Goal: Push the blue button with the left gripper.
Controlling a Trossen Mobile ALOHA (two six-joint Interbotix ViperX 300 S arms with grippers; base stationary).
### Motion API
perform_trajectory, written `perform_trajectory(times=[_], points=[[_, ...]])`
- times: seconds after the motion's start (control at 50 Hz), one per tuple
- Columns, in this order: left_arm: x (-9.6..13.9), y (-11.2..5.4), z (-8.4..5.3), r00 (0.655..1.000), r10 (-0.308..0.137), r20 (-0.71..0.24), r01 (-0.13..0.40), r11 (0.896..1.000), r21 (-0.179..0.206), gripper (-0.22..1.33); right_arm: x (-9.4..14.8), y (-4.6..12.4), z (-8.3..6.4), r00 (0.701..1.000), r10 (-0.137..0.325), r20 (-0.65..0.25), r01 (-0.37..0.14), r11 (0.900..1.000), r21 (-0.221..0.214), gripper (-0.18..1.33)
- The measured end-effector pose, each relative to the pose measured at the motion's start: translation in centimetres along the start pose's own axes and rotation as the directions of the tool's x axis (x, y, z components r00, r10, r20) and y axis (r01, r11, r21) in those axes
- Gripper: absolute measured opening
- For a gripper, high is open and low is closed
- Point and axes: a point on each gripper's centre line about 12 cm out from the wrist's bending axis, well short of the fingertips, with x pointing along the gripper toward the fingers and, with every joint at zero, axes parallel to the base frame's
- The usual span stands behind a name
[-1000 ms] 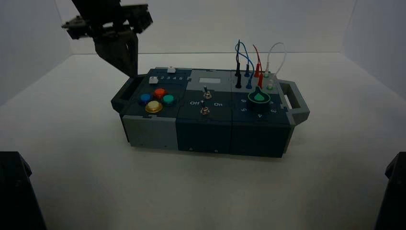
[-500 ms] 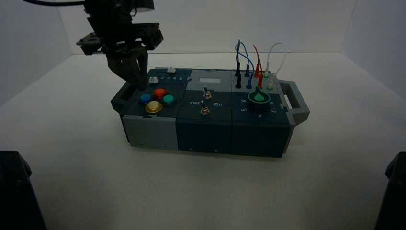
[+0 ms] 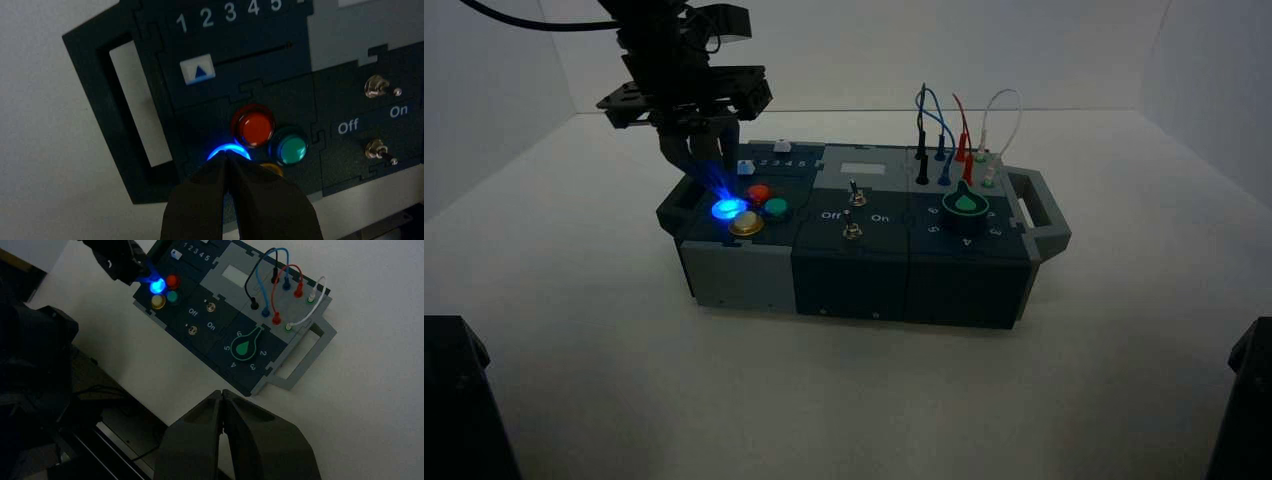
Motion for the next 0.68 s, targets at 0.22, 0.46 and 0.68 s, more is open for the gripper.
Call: perform_trajectory(times=[0.22,0.46,0.68], points=[[-1.0,-0.2,-0.4,0.999,-0.006,-0.039,0.007,1.0,0.01,-0.16,0.0,0.0,0.0,1.0,-0.002,0.003,0.002,1.0,-0.001,-0.14],[-3.7,-0.9,-0.1,0.999,-0.022,-0.032,0.023,0.999,0.036,-0.16,0.0,0.0,0.0,1.0,-0.001,0.001,0.001,1.0,-0.003,-0.14],[-5.1,-1.1,-0.1,0.999,-0.032,-0.003,0.032,0.999,0.041,-0.16,-0.3,0.1,-0.1,1.0,-0.001,0.014,0.001,1.0,-0.006,-0.14]])
